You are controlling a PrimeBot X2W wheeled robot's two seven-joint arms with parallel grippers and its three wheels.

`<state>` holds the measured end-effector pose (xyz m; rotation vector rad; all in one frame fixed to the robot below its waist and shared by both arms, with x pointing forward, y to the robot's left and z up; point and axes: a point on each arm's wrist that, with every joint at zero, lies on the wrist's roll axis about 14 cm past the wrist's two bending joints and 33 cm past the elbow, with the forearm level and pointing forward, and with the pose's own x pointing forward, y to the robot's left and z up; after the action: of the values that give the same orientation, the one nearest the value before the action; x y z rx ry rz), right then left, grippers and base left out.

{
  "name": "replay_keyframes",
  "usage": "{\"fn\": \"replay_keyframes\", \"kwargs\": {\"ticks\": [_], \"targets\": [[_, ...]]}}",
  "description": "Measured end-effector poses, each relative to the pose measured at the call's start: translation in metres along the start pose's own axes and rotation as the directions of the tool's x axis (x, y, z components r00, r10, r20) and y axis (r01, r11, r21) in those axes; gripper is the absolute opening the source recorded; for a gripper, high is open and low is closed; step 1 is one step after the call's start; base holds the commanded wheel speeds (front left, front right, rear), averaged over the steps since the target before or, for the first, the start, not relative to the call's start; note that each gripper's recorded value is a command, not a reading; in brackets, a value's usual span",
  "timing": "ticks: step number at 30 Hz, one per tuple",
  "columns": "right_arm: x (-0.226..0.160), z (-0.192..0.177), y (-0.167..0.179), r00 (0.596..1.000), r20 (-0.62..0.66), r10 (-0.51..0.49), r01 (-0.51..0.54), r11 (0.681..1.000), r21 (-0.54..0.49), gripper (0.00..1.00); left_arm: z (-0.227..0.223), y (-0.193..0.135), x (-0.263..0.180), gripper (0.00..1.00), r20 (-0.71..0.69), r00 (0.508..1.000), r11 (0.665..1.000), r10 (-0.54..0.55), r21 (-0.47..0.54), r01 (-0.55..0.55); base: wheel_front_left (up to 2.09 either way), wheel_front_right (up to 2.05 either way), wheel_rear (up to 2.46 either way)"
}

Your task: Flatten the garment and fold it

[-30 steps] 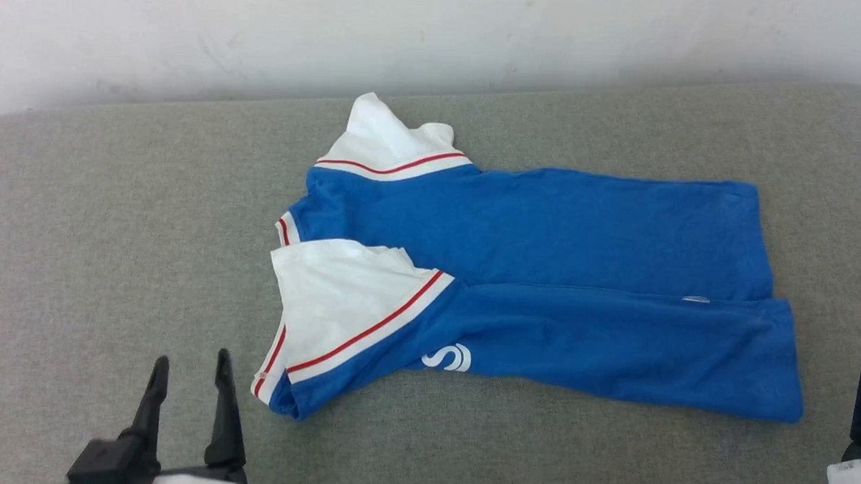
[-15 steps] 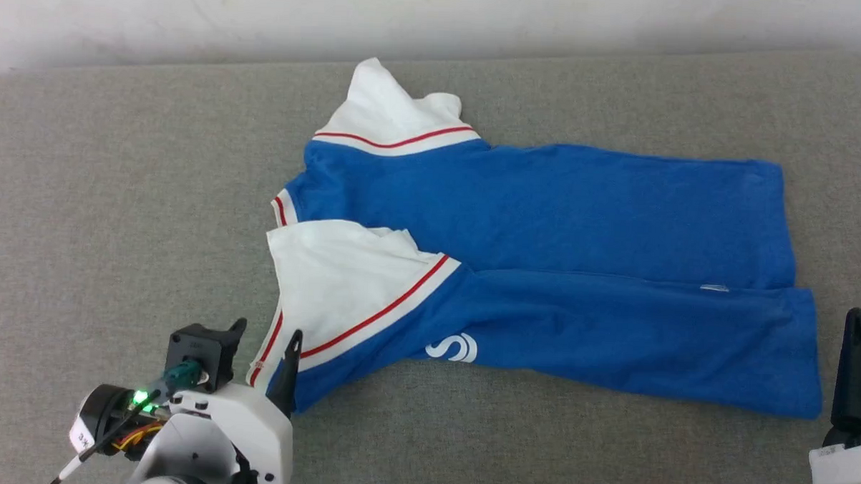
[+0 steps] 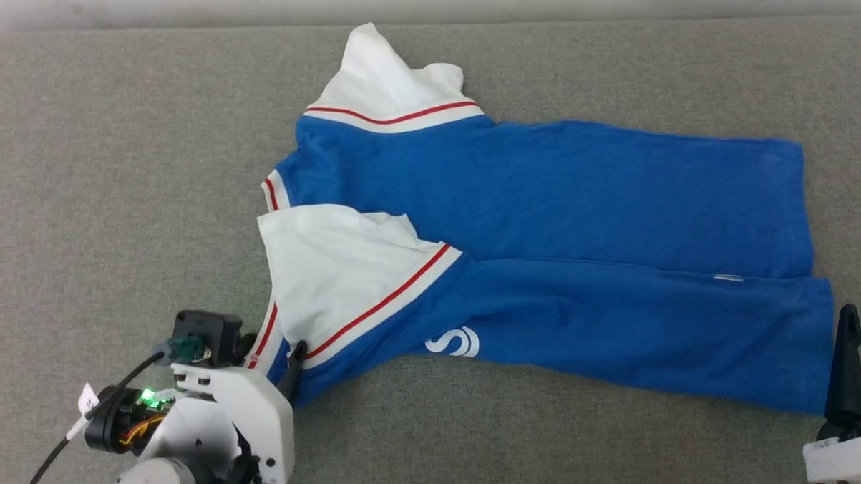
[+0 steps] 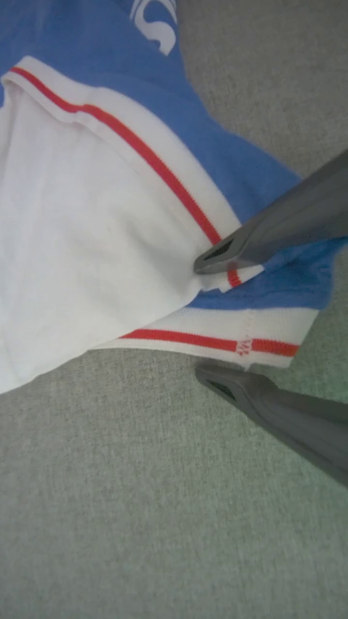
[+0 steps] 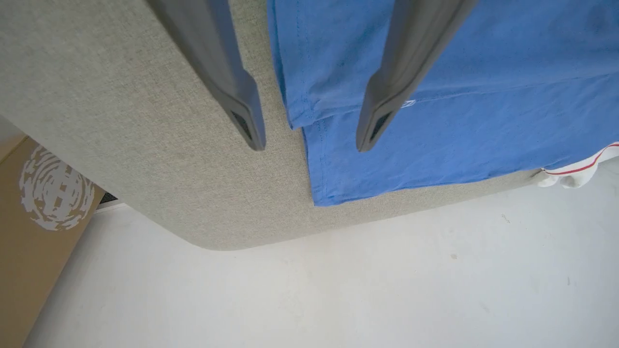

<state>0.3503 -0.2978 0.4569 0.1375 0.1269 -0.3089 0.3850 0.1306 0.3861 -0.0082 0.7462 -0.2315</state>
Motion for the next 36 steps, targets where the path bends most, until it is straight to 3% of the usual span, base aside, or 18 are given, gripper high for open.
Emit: {"fn": "replay_keyframes", "kwargs": {"ticks": [1, 2, 11, 15, 23, 29, 36], "targets": [[0.001, -0.001, 0.002, 1.000, -0.005, 0.005, -0.005, 1.000, 0.000, 1.00, -0.001, 0.000, 0.001, 1.00, -0.012, 1.000, 1.000, -0.002, -0.006, 0.002, 0.00, 0.00, 0.00], [0.002, -0.001, 0.004, 1.000, -0.008, 0.012, -0.012, 1.000, 0.001, 1.00, -0.001, 0.000, 0.001, 0.00, -0.020, 1.000, 1.000, -0.009, -0.006, 0.009, 0.00, 0.00, 0.00], [0.014, 0.019, 0.026, 0.997, -0.008, 0.073, -0.073, 0.997, -0.035, 1.00, 0.000, -0.004, -0.003, 0.00, -0.025, 0.999, 0.992, -0.048, -0.115, 0.044, 0.00, 0.00, 0.00], [0.011, 0.011, 0.018, 0.989, -0.138, 0.054, -0.061, 0.997, -0.043, 1.00, 0.001, -0.002, -0.009, 0.00, -0.005, 0.999, 0.990, -0.032, -0.141, 0.031, 0.00, 0.00, 0.00], [-0.025, -0.036, -0.023, 0.878, -0.473, -0.074, 0.031, 0.995, -0.097, 1.00, 0.004, -0.003, -0.012, 0.00, 0.011, 1.000, 0.987, -0.028, -0.159, 0.030, 0.00, 0.00, 0.00], [-0.035, -0.059, -0.024, 0.826, -0.557, -0.080, 0.043, 0.996, -0.080, 1.00, 0.004, -0.007, -0.010, 0.00, 0.017, 0.999, 0.986, -0.035, -0.165, 0.037, 0.00, 0.00, 0.00], [-0.034, -0.083, -0.014, 0.800, -0.599, -0.046, 0.028, 0.999, -0.039, 1.00, 0.007, -0.005, -0.010, 0.00, 0.034, 0.999, 0.985, -0.025, -0.171, 0.031, 0.00, 0.00, 0.00]]}}
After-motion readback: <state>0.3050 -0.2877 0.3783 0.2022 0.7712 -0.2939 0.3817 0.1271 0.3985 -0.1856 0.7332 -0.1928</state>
